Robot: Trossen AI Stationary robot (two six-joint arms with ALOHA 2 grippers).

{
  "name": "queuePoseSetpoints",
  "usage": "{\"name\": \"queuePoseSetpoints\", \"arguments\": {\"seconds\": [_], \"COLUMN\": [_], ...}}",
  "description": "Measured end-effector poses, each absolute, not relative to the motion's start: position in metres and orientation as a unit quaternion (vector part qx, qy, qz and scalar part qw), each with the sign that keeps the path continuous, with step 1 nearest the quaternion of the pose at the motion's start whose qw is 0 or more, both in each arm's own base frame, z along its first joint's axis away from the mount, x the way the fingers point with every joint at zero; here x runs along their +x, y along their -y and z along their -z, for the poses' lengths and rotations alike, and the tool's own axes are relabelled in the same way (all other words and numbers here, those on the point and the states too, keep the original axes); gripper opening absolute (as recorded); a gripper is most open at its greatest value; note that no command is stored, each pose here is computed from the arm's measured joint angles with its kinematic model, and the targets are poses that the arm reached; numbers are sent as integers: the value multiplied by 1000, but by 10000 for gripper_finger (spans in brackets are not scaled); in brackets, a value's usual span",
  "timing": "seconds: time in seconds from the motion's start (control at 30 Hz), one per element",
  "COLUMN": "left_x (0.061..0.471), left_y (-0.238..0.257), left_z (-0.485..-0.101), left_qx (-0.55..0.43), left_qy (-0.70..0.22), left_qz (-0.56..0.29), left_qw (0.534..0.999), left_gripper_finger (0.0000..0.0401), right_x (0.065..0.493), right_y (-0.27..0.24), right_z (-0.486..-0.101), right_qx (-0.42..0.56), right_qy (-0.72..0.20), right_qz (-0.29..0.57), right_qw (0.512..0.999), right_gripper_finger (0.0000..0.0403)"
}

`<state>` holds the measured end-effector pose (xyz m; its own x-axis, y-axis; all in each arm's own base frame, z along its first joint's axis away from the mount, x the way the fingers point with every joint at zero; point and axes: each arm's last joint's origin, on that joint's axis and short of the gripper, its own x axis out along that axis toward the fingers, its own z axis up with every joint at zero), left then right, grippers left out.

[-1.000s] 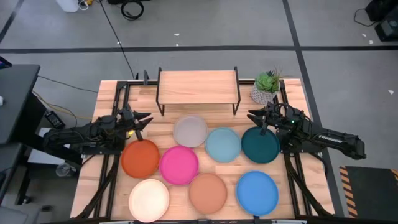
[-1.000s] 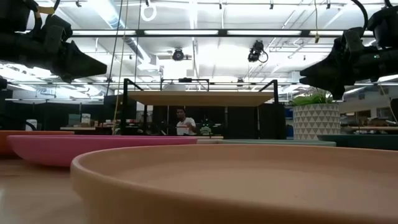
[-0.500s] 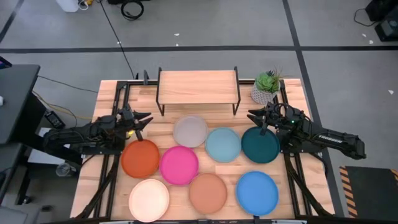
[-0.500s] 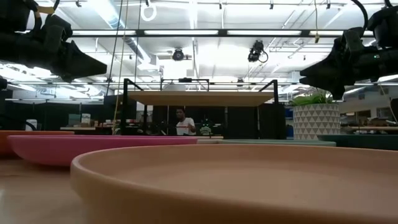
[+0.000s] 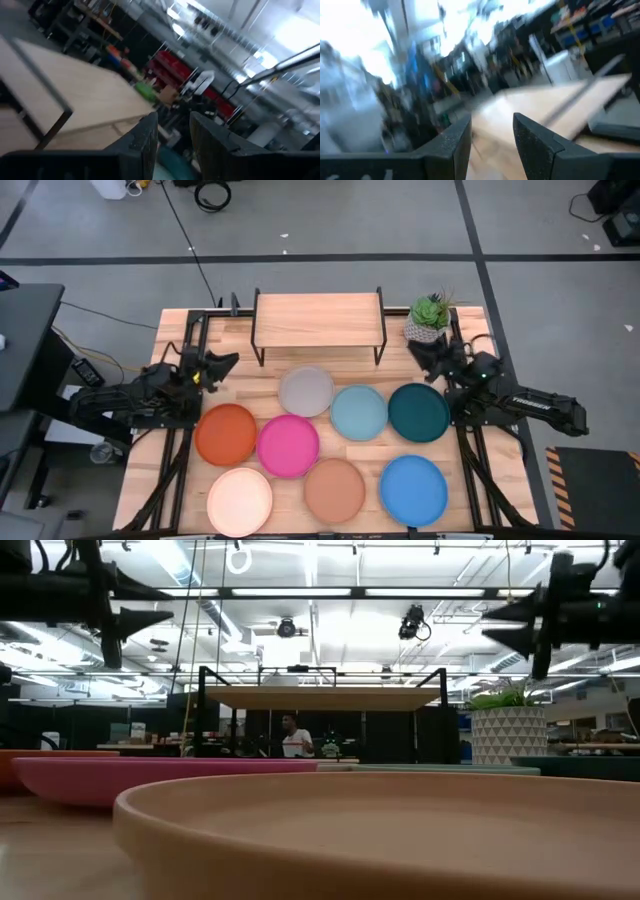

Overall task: Place and stack plates onto a shelf
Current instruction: Put the green plate on the shelf

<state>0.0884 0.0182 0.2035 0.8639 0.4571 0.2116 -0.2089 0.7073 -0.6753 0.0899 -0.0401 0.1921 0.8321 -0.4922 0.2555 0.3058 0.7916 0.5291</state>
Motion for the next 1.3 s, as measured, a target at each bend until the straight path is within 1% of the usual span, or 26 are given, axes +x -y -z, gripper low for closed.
{"name": "queuePoseSetpoints", "arguments": {"seconds": [0.13,0.27,0.37,0.47,0.53,0.6,0.67,0.73,0.8,0.93,1.03,1.3], "left_x": [86,84,79,69,60,52,45,42,41,46,44,26], "left_y": [-18,-18,-20,-19,-18,-18,-17,-17,-17,-17,-17,-14], "left_z": [-210,-217,-226,-241,-250,-257,-262,-264,-270,-284,-299,-337], "left_qx": [-351,-368,-380,-330,-283,-247,-242,-251,-265,-269,-266,-238], "left_qy": [222,258,318,389,439,482,516,530,524,456,417,364], "left_qz": [-168,-158,-159,-150,-152,-158,-153,-147,-140,-157,-171,-160], "left_qw": [894,879,854,847,839,826,807,797,797,834,852,886], "left_gripper_finger": [121,121,121,121,121,121,121,121,121,121,121,121], "right_x": [84,78,74,71,70,70,70,72,74,82,90,116], "right_y": [40,38,36,35,35,34,33,34,34,36,38,41], "right_z": [-207,-217,-225,-229,-231,-235,-243,-252,-262,-283,-298,-327], "right_qx": [282,327,356,358,353,346,336,330,324,307,298,305], "right_qy": [291,360,406,429,431,424,413,396,372,315,274,142], "right_qz": [208,166,132,115,109,105,104,112,124,137,133,78], "right_qw": [890,858,831,821,823,831,840,849,861,888,905,939], "right_gripper_finger": [152,152,152,152,152,152,152,151,151,151,151,151]}}
